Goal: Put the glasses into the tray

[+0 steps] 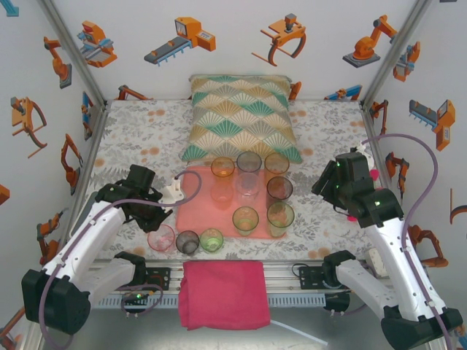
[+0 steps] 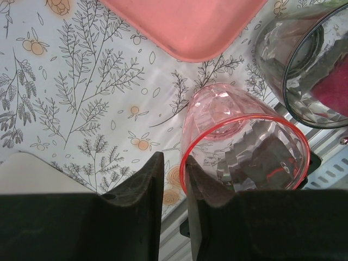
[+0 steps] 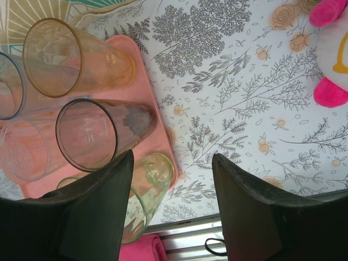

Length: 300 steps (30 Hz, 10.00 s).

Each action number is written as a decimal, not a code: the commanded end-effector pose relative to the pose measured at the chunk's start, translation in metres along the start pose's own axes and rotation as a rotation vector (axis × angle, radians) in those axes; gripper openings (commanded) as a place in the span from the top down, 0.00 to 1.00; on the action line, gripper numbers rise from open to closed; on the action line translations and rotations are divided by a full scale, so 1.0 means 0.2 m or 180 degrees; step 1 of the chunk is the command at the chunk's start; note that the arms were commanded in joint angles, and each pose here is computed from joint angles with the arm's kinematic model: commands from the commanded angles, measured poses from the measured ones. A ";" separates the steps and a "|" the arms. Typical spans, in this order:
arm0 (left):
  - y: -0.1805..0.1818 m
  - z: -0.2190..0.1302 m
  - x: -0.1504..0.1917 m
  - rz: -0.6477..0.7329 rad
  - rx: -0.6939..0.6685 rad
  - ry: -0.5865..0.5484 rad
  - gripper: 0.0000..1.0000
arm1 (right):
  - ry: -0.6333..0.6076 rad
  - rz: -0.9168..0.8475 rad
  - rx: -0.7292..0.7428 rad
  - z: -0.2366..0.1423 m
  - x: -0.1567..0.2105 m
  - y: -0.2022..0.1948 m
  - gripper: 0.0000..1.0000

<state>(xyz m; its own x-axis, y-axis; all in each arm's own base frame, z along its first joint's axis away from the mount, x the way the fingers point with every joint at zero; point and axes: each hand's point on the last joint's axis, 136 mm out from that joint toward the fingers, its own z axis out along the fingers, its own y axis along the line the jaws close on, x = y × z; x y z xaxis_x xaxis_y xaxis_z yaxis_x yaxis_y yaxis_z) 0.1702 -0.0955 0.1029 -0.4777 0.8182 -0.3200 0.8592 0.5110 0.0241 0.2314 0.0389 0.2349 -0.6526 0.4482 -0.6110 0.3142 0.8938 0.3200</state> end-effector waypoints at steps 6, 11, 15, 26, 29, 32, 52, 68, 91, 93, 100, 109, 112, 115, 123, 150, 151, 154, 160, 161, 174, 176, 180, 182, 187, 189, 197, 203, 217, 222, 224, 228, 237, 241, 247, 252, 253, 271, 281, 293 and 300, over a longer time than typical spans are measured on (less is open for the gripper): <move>-0.02 0.00 0.02 -0.0021 -0.0003 0.0003 0.78 | -0.0056 0.0048 -0.0020 0.00 -0.01 -0.01 0.44; -0.01 -0.01 0.02 -0.0019 -0.0038 0.0008 0.83 | -0.0053 0.0052 -0.0024 0.00 -0.01 -0.01 0.44; -0.02 -0.03 0.02 -0.0034 -0.0048 -0.0003 0.84 | -0.0049 0.0057 -0.0027 0.00 0.00 -0.01 0.44; -0.02 -0.08 0.01 -0.0037 -0.0068 0.0005 0.91 | -0.0051 0.0064 -0.0035 0.00 0.00 -0.01 0.44; -0.01 -0.09 0.00 -0.0049 -0.0084 0.0000 0.92 | -0.0053 0.0060 -0.0030 0.00 0.00 -0.01 0.44; 0.01 -0.10 0.00 -0.0064 -0.0135 0.0013 0.92 | -0.0053 0.0058 -0.0031 0.00 0.00 -0.01 0.44; 0.23 -0.30 -0.21 -0.0196 -0.0355 -0.0215 0.92 | -0.0045 0.0044 -0.0027 0.01 0.00 -0.01 0.44; 0.34 -0.33 -0.53 -0.0338 -0.0179 -0.0527 0.92 | -0.0036 0.0039 -0.0011 0.01 0.01 -0.02 0.44; 0.15 -0.17 -0.79 0.0094 0.0006 -0.0521 0.90 | -0.0032 0.0063 0.0017 -0.02 0.01 -0.03 0.44; 0.13 -0.15 -0.80 0.0126 0.0018 -0.0499 0.90 | -0.0044 0.0068 0.0020 -0.02 0.01 -0.04 0.44; 0.05 -0.09 -0.85 0.0225 0.0103 -0.0458 0.90 | -0.0030 0.0069 0.0034 -0.03 0.02 -0.05 0.44; -0.05 -0.02 -0.90 0.0328 0.0192 -0.0390 0.90 | -0.0042 0.0069 0.0052 -0.03 0.03 -0.06 0.44; -0.08 0.00 -0.90 0.0354 0.0204 -0.0361 0.90 | -0.0039 0.0070 0.0056 -0.03 0.04 -0.07 0.44; -0.08 0.02 -0.90 0.0353 0.0187 -0.0334 0.90 | -0.0038 0.0070 0.0058 -0.03 0.04 -0.07 0.44; -0.09 0.07 -0.89 0.0326 0.0165 -0.0265 0.90 | -0.0033 0.0072 0.0059 -0.03 0.05 -0.08 0.44; -0.15 0.15 -0.88 0.0147 0.0247 -0.0176 0.90 | -0.0013 0.0079 0.0080 -0.02 0.08 -0.10 0.44; -0.15 0.15 -0.88 0.0140 0.0246 -0.0178 0.90 | -0.0009 0.0077 0.0078 -0.02 0.08 -0.10 0.44; -0.16 0.16 -0.88 0.0113 0.0263 -0.0174 0.90 | -0.0005 0.0076 0.0085 -0.01 0.08 -0.10 0.44; -0.17 0.18 -0.87 0.0091 0.0293 -0.0140 0.90 | -0.0001 0.0074 0.0086 -0.01 0.08 -0.10 0.44; -0.18 0.18 -0.87 0.0089 0.0301 -0.0138 0.90 | 0.0002 0.0072 0.0089 -0.01 0.08 -0.10 0.44; -0.19 0.20 -0.87 -0.0005 0.0332 -0.0124 0.90 | 0.0000 0.0074 0.0090 -0.01 0.08 -0.10 0.44; -0.19 0.20 -0.88 -0.0027 0.0328 -0.0126 0.89 | -0.0001 0.0076 0.0087 -0.01 0.08 -0.10 0.44; -0.20 0.20 -0.87 -0.0052 0.0324 -0.0123 0.89 | 0.0006 0.0076 0.0086 0.00 0.09 -0.10 0.44; -0.20 0.21 -0.87 -0.0059 0.0326 -0.0119 0.89 | 0.0005 0.0078 0.0087 0.00 0.09 -0.11 0.44; -0.23 0.22 -0.87 -0.0042 0.0347 -0.0102 0.89 | -0.0001 0.0084 0.0081 -0.01 0.09 -0.11 0.44; -0.24 0.22 -0.87 -0.0035 0.0356 -0.0098 0.89 | -0.0004 0.0084 0.0079 -0.01 0.09 -0.11 0.44; -0.25 0.23 -0.88 -0.0021 0.0362 -0.0079 0.89 | -0.0007 0.0091 0.0082 -0.01 0.10 -0.11 0.44; -0.28 0.24 -0.87 0.0000 0.0395 -0.0067 0.88 | -0.0003 0.0093 0.0094 -0.01 0.10 -0.12 0.44; -0.29 0.24 -0.87 0.0019 0.0408 -0.0054 0.84 | 0.0002 0.0098 0.0093 -0.01 0.11 -0.12 0.44; -0.30 0.25 -0.86 0.0026 0.0443 -0.0039 0.83 | -0.0005 0.0101 0.0095 -0.01 0.11 -0.13 0.44; -0.31 0.26 -0.86 0.0031 0.0447 -0.0023 0.82 | -0.0007 0.0102 0.0094 -0.01 0.11 -0.13 0.44; -0.31 0.26 -0.85 0.0041 0.0454 -0.0011 0.79 | -0.0007 0.0101 0.0093 -0.01 0.11 -0.13 0.44; -0.33 0.26 -0.84 0.0061 0.0478 -0.0008 0.71 | -0.0001 0.0101 0.0102 -0.01 0.11 -0.13 0.44; -0.33 0.26 -0.84 0.0070 0.0482 -0.0010 0.68 | -0.0006 0.0103 0.0096 -0.01 0.11 -0.13 0.44; -0.34 0.26 -0.85 0.0081 0.0504 -0.0010 0.67 | -0.0008 0.0103 0.0095 -0.01 0.11 -0.13 0.44; -0.34 0.27 -0.84 0.0090 0.0480 0.0003 0.65 | -0.0009 0.0099 0.0101 -0.01 0.11 -0.13 0.44; -0.34 0.26 -0.84 0.0096 0.0470 -0.0002 0.63 | -0.0005 0.0099 0.0102 -0.01 0.11 -0.13 0.44; -0.31 0.18 -0.81 0.0348 0.0336 -0.0031 0.50 | -0.0041 0.0080 0.0099 -0.02 0.09 -0.12 0.44; -0.30 0.11 -0.82 0.0477 0.0304 -0.0044 0.36 | -0.0041 0.0071 0.0116 -0.02 0.09 -0.13 0.44; -0.20 -0.12 -0.89 0.0304 0.0245 -0.0358 0.18 | -0.0059 0.0059 0.0134 -0.03 0.08 -0.13 0.44; -0.02 -0.17 -1.00 -0.0219 0.0216 -0.0574 0.11 | -0.0037 0.0054 0.0154 -0.02 0.08 -0.13 0.44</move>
<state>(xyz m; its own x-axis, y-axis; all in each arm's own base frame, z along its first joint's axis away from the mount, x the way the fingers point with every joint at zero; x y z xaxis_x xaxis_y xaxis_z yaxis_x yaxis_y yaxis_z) 0.2535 -0.2482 0.1952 -0.4579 0.7509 -0.4759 0.8584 0.5127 -0.0170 0.2080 0.0294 0.2158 -0.6552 0.4588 -0.6002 0.3369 0.8885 0.3115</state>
